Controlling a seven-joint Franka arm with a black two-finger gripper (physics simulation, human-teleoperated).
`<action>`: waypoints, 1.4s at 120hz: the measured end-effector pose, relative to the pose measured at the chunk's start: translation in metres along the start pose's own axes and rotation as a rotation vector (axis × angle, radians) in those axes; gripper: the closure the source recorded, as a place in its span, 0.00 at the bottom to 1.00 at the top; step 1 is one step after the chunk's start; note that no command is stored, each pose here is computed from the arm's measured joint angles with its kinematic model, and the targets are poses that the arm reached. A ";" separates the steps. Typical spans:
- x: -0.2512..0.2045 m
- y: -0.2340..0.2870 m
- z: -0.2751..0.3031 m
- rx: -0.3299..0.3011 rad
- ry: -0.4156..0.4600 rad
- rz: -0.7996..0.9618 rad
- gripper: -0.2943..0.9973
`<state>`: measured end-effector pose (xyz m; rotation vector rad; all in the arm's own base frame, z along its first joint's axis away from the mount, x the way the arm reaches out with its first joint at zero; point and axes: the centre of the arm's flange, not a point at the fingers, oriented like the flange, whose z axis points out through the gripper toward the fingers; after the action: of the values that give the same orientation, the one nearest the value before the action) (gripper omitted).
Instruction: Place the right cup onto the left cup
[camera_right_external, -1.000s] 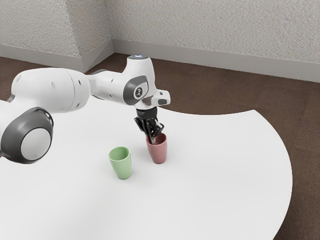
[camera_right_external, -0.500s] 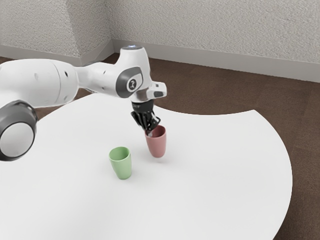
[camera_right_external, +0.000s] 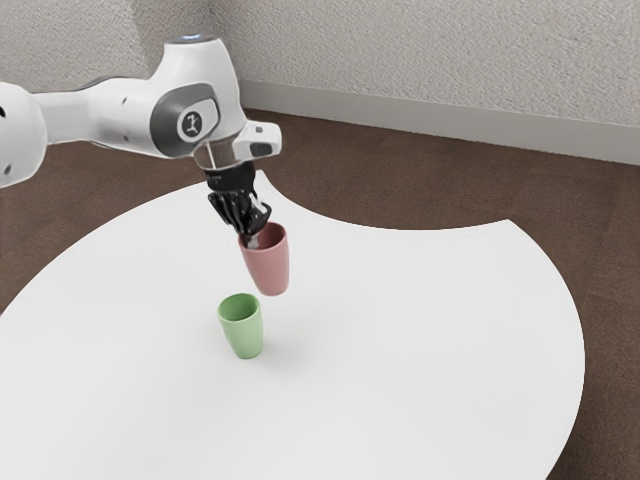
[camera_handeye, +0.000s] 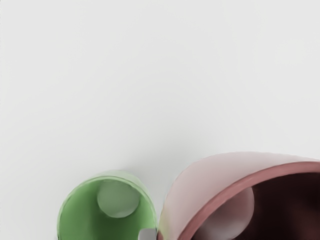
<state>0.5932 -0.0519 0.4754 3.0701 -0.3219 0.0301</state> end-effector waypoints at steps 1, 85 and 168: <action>-0.002 -0.001 0.000 0.000 -0.002 -0.001 0.84; -0.023 -0.054 0.022 0.019 -0.065 -0.053 0.84; -0.010 -0.067 0.076 0.030 -0.101 -0.056 0.84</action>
<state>0.5987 0.0112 0.3961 3.1153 -0.2415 -0.1233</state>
